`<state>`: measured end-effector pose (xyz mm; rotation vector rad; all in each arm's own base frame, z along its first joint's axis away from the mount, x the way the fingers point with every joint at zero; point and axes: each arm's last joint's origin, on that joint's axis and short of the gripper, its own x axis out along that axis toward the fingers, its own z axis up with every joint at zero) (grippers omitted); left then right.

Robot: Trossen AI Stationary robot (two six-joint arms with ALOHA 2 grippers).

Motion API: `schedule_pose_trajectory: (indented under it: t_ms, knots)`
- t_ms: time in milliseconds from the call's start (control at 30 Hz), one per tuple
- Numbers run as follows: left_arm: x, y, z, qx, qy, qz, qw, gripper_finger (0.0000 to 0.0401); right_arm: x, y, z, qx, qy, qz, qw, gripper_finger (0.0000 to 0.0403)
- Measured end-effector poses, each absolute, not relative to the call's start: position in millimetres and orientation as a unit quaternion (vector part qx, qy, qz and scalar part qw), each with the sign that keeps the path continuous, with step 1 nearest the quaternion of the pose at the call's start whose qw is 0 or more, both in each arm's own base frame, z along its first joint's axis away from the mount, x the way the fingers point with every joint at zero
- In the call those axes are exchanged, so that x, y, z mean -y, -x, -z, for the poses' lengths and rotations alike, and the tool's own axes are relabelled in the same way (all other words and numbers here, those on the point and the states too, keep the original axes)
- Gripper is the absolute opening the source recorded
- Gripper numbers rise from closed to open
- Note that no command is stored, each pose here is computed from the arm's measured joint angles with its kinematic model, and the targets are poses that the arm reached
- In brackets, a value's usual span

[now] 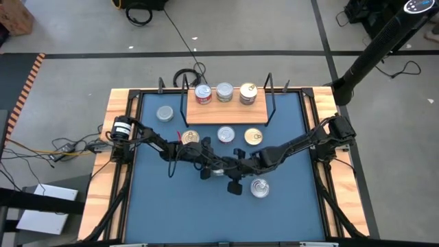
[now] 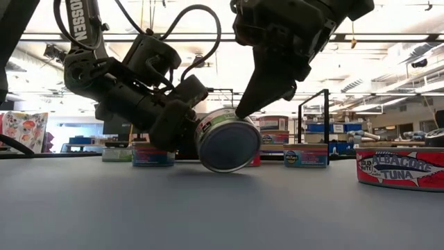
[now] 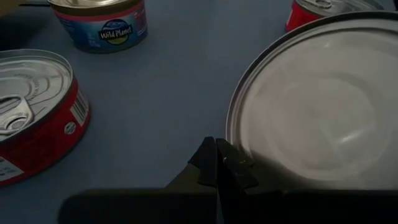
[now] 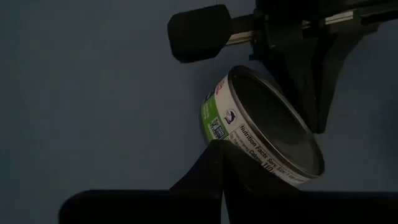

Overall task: Stack canned seafood by type on shelf
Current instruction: Put the green tuna can aligned with the stacked green tuna can on the shelf

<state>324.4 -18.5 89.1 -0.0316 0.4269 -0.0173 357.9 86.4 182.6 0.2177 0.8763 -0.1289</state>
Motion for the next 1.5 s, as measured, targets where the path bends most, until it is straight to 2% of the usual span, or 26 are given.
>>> schedule_pose_trajectory:
  t_ms: [400,667,833,1067,1333,1500]
  knots:
    - [23,-325,-90,-0.206,0.016,0.061,0.977,0.0000,-82,-367,-198,-0.412,-0.112,0.079,0.901,0.0010]
    - [22,-325,-90,-0.208,0.003,0.062,0.976,0.0000,-76,-366,-197,-0.429,-0.084,0.070,0.896,0.0017]
    - [22,-325,-90,-0.209,0.002,0.059,0.976,0.0000,-77,-362,-202,-0.439,-0.035,0.033,0.897,0.0063]
    - [22,-324,-89,-0.211,0.002,0.056,0.976,0.0000,-78,-360,-209,-0.428,0.055,0.014,0.902,0.0158]
    - [22,-324,-89,-0.215,0.004,0.055,0.975,0.0000,-75,-365,-200,-0.433,0.067,-0.005,0.899,0.0248]
    - [22,-323,-88,-0.219,0.005,0.055,0.974,0.0000,-73,-370,-191,-0.436,0.065,-0.025,0.897,0.0278]
